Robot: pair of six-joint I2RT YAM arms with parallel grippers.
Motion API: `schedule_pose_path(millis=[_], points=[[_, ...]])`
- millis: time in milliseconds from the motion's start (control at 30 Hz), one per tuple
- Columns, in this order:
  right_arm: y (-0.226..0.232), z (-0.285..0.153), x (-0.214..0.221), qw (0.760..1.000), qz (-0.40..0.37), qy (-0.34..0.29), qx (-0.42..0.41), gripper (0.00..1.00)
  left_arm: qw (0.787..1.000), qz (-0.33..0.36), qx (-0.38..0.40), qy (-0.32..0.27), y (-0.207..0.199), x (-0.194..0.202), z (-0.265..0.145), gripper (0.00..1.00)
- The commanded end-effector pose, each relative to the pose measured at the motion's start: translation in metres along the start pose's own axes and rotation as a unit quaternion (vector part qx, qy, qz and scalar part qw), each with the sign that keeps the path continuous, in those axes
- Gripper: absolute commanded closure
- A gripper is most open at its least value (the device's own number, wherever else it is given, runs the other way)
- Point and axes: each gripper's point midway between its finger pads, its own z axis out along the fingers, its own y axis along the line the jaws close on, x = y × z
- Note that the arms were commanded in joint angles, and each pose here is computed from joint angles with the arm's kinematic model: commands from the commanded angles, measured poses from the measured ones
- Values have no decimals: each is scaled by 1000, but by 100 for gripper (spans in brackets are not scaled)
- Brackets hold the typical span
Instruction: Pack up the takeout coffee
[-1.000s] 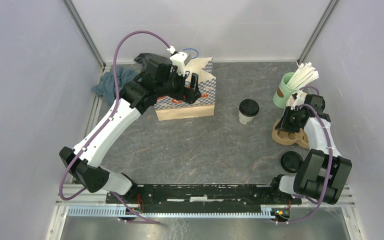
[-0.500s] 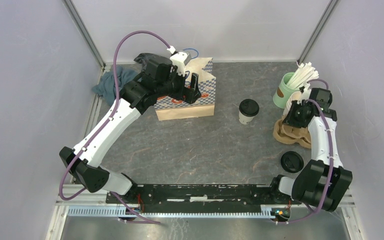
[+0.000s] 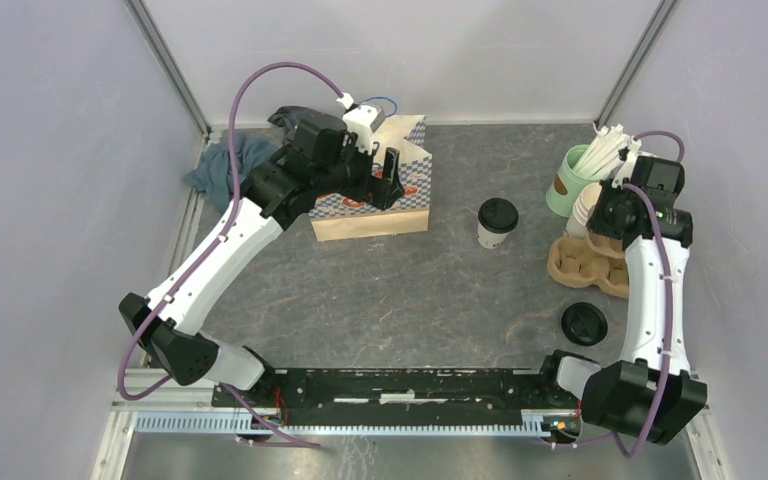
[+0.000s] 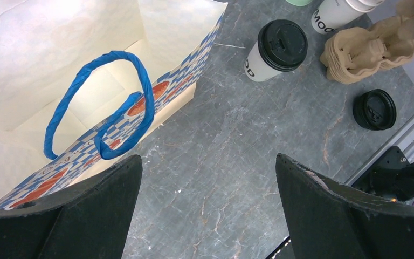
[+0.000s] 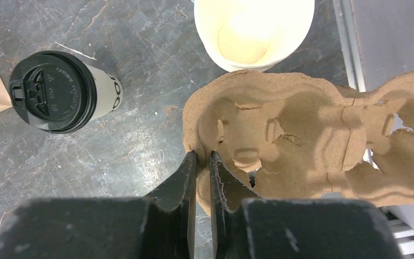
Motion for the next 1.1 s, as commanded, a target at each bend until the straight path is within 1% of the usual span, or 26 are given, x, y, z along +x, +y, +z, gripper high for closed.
schedule_pose_path(millis=[0,167,233,300,333,367,433,533,667,733,833,867,900,1000,1067], points=[[8,-23,-24,999,-33,-33,6,100,999,17,-3,-44,-4,-23,-18,0],[54,-31,-29,993,-101,-48,-46,100,997,-3,-37,-62,5,-40,-29,0],[72,-36,-28,989,-120,-52,-66,100,994,-39,-71,-77,19,-55,-39,0],[87,-41,-29,987,-119,-57,-92,100,986,-85,-103,-99,38,-71,-52,0],[95,-43,-29,985,-114,-58,-114,100,981,-112,-114,-108,49,-78,-57,0],[113,-48,-25,980,-121,-57,-148,100,976,-143,-122,-114,63,-84,-63,0],[132,-58,-22,971,-122,-63,-196,100,968,-194,-96,-127,68,-97,-66,0],[149,-73,-20,959,-128,-72,-243,100,960,-241,-32,-138,58,-110,-59,0],[165,-94,-16,944,-123,-65,-298,100,951,-290,19,-107,48,-109,-34,6],[175,-108,-15,934,-119,-62,-332,100,949,-296,45,-99,41,-109,-25,9],[186,-131,-17,916,-117,-71,-376,100,950,-292,67,-89,37,-109,-15,6],[188,-138,-17,912,-116,-73,-387,100,952,-288,62,-86,38,-107,-12,2],[192,-146,-17,906,-115,-74,-401,100,954,-284,52,-83,42,-103,-9,1],[206,-171,-20,880,-104,-79,-457,100,963,-263,11,-64,57,-87,3,1],[217,-189,-23,858,-82,-78,-500,100,966,-256,-6,-43,64,-74,10,4]])
